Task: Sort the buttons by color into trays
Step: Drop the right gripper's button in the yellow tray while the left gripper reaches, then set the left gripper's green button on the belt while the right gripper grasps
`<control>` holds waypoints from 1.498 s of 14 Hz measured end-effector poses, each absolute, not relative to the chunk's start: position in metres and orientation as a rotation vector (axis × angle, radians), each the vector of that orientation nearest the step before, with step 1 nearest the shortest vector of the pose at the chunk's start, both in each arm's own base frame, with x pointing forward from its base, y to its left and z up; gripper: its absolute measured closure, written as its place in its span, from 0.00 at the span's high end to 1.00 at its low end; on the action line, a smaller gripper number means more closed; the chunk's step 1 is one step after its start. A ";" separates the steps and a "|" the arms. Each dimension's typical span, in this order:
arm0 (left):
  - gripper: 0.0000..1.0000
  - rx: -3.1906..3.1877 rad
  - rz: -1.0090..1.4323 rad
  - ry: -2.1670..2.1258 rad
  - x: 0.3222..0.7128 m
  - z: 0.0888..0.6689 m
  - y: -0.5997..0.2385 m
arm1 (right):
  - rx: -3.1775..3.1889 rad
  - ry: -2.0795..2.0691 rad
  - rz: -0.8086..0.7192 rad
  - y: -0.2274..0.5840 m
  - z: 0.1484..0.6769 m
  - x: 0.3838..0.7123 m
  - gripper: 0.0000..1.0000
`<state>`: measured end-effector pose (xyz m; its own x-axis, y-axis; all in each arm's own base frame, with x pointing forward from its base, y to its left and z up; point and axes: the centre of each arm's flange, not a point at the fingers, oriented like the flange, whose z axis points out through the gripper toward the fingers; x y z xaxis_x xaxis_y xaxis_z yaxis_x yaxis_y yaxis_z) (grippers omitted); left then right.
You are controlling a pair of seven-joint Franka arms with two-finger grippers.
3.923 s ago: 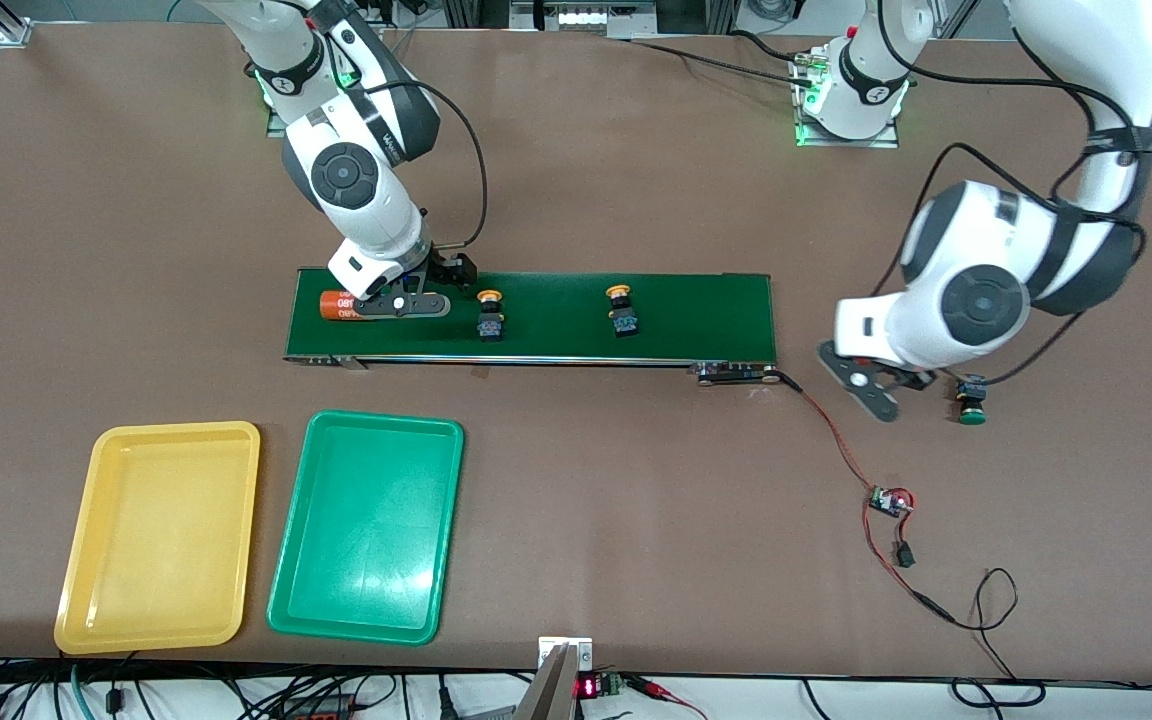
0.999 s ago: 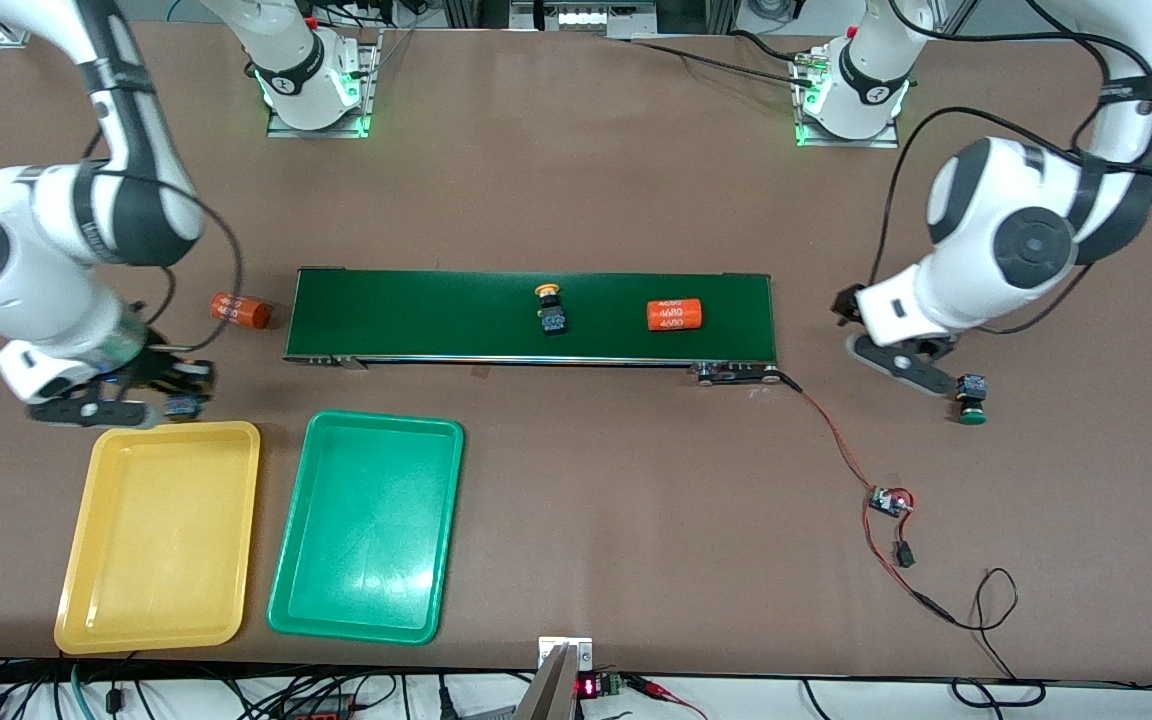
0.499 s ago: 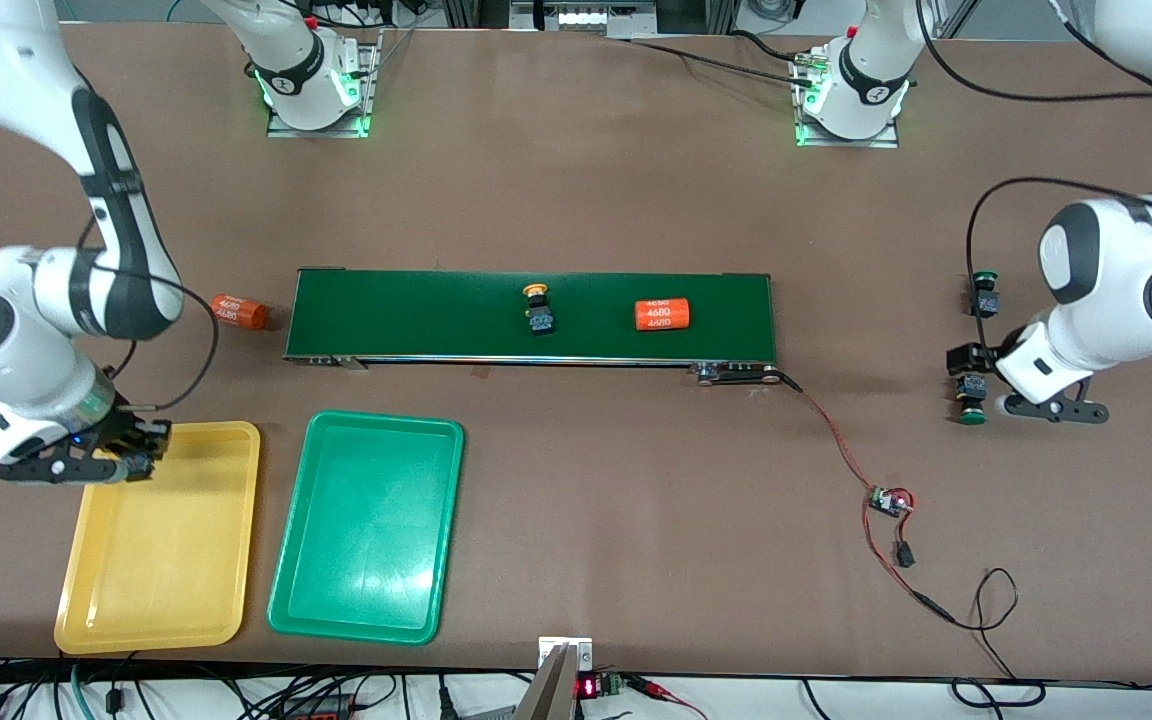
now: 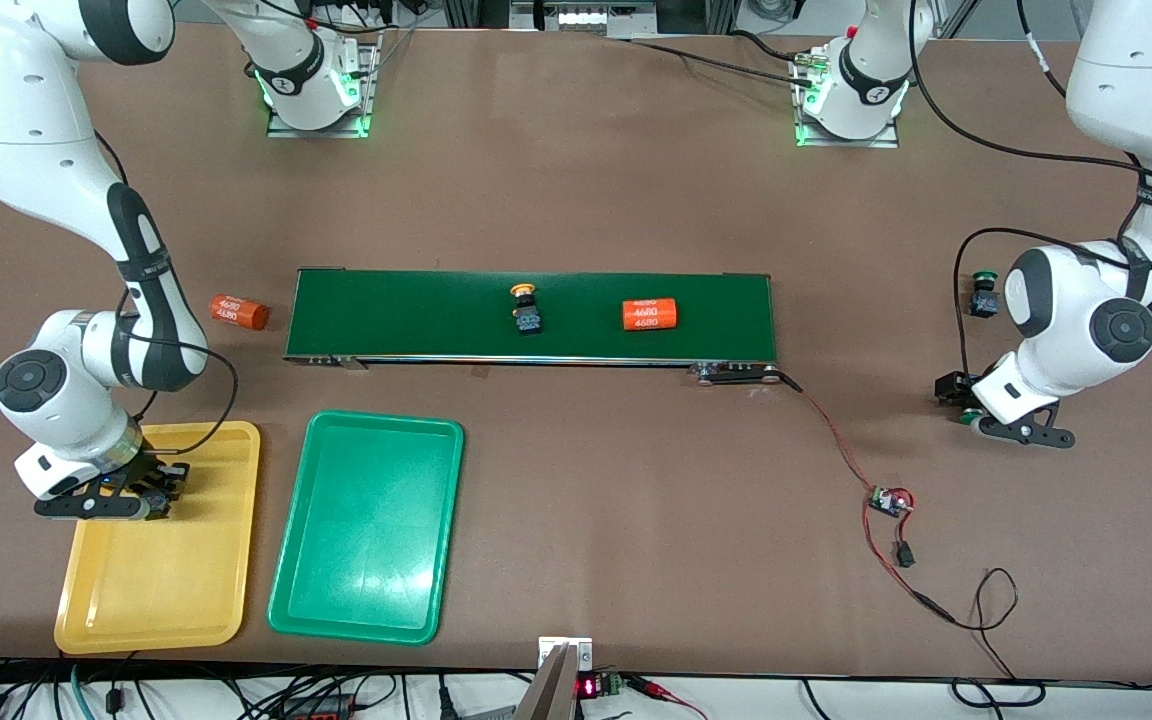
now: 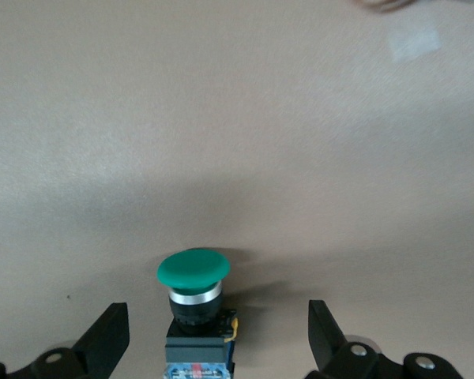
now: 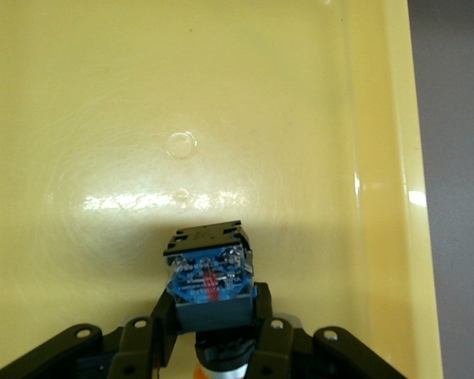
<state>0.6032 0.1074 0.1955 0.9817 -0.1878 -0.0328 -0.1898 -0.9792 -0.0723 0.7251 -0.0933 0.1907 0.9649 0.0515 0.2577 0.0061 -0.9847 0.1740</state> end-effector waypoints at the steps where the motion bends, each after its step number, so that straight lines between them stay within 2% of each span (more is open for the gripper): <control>1: 1.00 -3.048 0.048 0.304 0.602 0.193 0.112 | 2.943 0.045 0.395 -0.093 0.190 0.726 0.48; 3: 1.00 -3.042 0.073 0.310 0.597 0.187 0.122 | 2.944 0.048 0.395 -0.091 0.190 0.726 0.64; 4: 0.93 -3.042 0.098 0.306 0.592 0.179 0.126 | 2.945 0.052 0.395 -0.089 0.190 0.726 0.73; 6: 0.68 -3.046 0.146 0.302 0.585 0.164 0.128 | 2.946 0.063 0.396 -0.082 0.194 0.727 0.96; 7: 0.57 -3.046 0.151 0.300 0.585 0.165 0.129 | 2.948 0.075 0.373 -0.074 0.202 0.728 1.00; 8: 0.46 -3.047 0.162 0.299 0.585 0.167 0.129 | 2.950 0.084 0.321 -0.063 0.216 0.727 1.00; 10: 0.42 -3.048 0.175 0.295 0.585 0.170 0.128 | 2.947 0.064 0.202 -0.038 0.260 0.722 1.00; 13: 0.42 -3.051 0.211 0.300 0.588 0.179 0.124 | 2.934 0.033 0.051 -0.015 0.333 0.702 1.00; 15: 0.42 -3.062 0.275 0.336 0.598 0.207 0.106 | 2.942 0.012 -0.052 -0.005 0.368 0.684 1.00; 18: 0.42 -3.101 0.373 0.434 0.609 0.256 0.046 | 3.042 -0.060 -0.191 0.009 0.408 0.655 1.00; 21: 0.42 -3.208 0.442 0.468 0.605 0.275 -0.020 | 3.063 -0.048 -0.238 0.041 0.427 0.626 1.00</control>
<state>0.6053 -0.0197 0.2752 0.9229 -0.2970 -0.2449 -0.2620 -0.9507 0.1659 0.6257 0.0407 0.4274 0.9875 -0.0367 -0.1534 -0.0260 -0.9971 0.0711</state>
